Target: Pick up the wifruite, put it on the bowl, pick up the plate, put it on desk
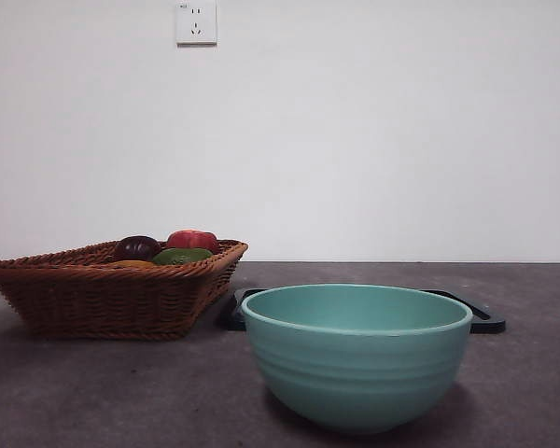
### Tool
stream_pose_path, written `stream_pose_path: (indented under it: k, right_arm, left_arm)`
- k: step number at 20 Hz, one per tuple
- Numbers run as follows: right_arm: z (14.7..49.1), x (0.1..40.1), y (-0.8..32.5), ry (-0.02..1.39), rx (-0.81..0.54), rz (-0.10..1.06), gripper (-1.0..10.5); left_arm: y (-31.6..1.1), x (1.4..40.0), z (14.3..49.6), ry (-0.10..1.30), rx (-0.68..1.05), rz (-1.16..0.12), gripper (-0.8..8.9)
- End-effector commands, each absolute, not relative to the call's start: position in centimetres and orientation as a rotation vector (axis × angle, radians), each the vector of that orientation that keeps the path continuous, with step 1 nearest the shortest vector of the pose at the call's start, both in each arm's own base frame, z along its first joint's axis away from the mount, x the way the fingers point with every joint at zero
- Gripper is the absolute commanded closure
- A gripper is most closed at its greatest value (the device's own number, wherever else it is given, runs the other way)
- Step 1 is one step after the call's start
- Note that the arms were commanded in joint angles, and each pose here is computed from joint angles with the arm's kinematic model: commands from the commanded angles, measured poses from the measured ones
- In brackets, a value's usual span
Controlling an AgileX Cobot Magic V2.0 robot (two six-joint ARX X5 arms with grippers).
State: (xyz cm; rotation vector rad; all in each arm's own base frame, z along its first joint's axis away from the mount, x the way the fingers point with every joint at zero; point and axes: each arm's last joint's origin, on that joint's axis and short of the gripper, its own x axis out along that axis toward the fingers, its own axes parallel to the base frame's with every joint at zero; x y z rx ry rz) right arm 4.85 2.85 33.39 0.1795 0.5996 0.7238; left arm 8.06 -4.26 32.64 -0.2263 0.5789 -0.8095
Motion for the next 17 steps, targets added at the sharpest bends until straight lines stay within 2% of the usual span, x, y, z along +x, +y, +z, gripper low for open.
stream_pose_path:
  k: [1, 4, 10, 14, 17]
  right_arm:
    - [33.9, 4.9, 2.9, 0.572, 0.170, 0.735, 2.8]
    - [33.9, 4.9, 2.9, 0.574, 0.170, 0.735, 2.8]
    - [33.9, 4.9, 2.9, 0.572, 0.170, 0.735, 2.8]
    - [33.9, 4.8, 2.9, 0.574, 0.171, 0.738, 2.8]
    - [33.9, 4.8, 2.9, 0.573, 0.171, 0.738, 2.8]
  left_arm:
    - [-4.3, 8.0, 33.1, 0.569, -0.226, -0.819, 1.51]
    - [-4.3, 8.1, 33.0, 0.599, -0.228, -0.799, 1.57]
    - [-4.5, 9.7, 32.8, 0.730, -0.182, -0.661, 1.57]
    - [-5.0, 11.8, 32.9, 0.806, -0.141, -0.591, 1.57]
    - [-5.9, 15.1, 32.8, 0.889, -0.077, -0.517, 1.57]
